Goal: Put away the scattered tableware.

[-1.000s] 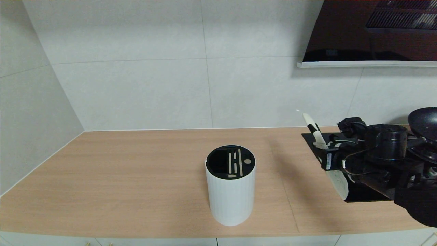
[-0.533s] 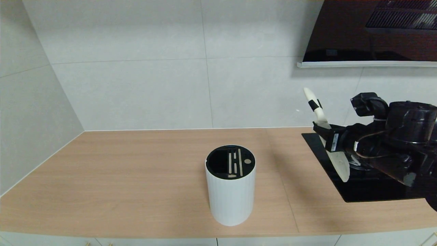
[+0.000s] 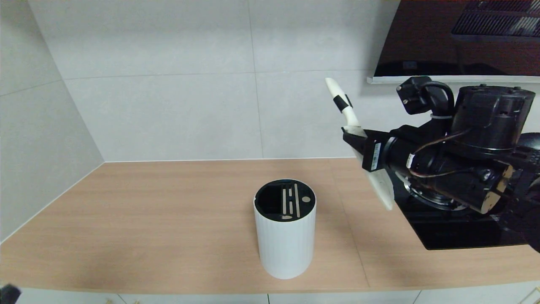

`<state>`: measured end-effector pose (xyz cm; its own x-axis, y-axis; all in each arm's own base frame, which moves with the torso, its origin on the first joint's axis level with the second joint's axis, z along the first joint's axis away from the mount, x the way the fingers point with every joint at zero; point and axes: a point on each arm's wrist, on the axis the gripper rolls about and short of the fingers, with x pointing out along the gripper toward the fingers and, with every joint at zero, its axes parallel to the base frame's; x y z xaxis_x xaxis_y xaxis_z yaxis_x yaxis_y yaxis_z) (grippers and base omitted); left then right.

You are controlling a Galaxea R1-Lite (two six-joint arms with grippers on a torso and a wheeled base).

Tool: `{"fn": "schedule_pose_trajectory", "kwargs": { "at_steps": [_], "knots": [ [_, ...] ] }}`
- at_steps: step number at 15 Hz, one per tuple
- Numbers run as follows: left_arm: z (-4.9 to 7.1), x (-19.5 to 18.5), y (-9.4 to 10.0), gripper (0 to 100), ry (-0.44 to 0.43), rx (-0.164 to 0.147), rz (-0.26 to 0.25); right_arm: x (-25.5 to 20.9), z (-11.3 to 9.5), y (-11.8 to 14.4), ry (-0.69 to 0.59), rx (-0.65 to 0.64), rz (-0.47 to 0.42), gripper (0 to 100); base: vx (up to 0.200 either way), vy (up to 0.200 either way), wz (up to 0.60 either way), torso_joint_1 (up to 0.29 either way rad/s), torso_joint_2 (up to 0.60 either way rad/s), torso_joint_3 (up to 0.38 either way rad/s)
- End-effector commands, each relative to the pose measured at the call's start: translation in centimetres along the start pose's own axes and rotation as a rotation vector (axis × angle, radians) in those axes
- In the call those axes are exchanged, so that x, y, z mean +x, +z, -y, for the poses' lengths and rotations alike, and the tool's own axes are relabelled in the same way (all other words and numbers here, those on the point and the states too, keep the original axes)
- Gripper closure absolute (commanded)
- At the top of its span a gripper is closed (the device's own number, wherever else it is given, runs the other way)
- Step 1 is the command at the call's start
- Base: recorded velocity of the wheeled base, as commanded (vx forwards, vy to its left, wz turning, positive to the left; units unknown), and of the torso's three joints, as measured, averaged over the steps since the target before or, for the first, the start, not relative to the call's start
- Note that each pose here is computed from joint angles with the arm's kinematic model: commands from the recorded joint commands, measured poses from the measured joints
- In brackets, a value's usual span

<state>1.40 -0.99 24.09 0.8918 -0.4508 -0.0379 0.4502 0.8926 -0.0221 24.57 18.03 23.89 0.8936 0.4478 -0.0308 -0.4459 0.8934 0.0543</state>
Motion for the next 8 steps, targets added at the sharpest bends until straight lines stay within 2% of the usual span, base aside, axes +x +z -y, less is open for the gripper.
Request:
{"fn": "schedule_pose_trajectory", "kwargs": {
  "at_steps": [1,2,3,4,5,8],
  "knots": [
    [-2.5,7.3,3.6,0,-0.183,-0.115,-0.153,-0.2,-1.6,-0.6,0.04,-0.006,-0.02,100,0.0,0.0,0.0,0.0,0.0,0.0],
    [-1.9,9.8,3.8,0,-0.294,-0.294,-0.169,-0.8,-3.3,-0.8,0.071,-0.001,-0.024,100,0.0,0.0,0.0,0.0,0.0,0.0],
    [-1.7,10.7,3.8,0,-0.327,-0.372,-0.174,-1.0,-4.0,-1.0,0.09,0.003,-0.028,100,0.0,0.0,0.0,0.0,0.0,0.0],
    [-1.0,12.3,3.9,0,-0.399,-0.487,-0.172,-1.5,-5.1,-1.2,0.122,0.01,-0.031,100,0.0,0.0,0.0,0.0,0.0,0.0],
    [-0.9,13.5,3.6,0,-0.413,-0.547,-0.164,-1.8,-5.8,-1.3,0.145,0.02,-0.036,100,0.0,0.0,0.0,0.0,0.0,0.0],
    [-1.5,17.6,1.6,0,-0.409,-0.683,-0.166,-1.5,-8.1,-2.6,0.206,0.082,-0.077,100,0.0,0.0,0.0,0.0,0.0,0.0]
  ]
}}
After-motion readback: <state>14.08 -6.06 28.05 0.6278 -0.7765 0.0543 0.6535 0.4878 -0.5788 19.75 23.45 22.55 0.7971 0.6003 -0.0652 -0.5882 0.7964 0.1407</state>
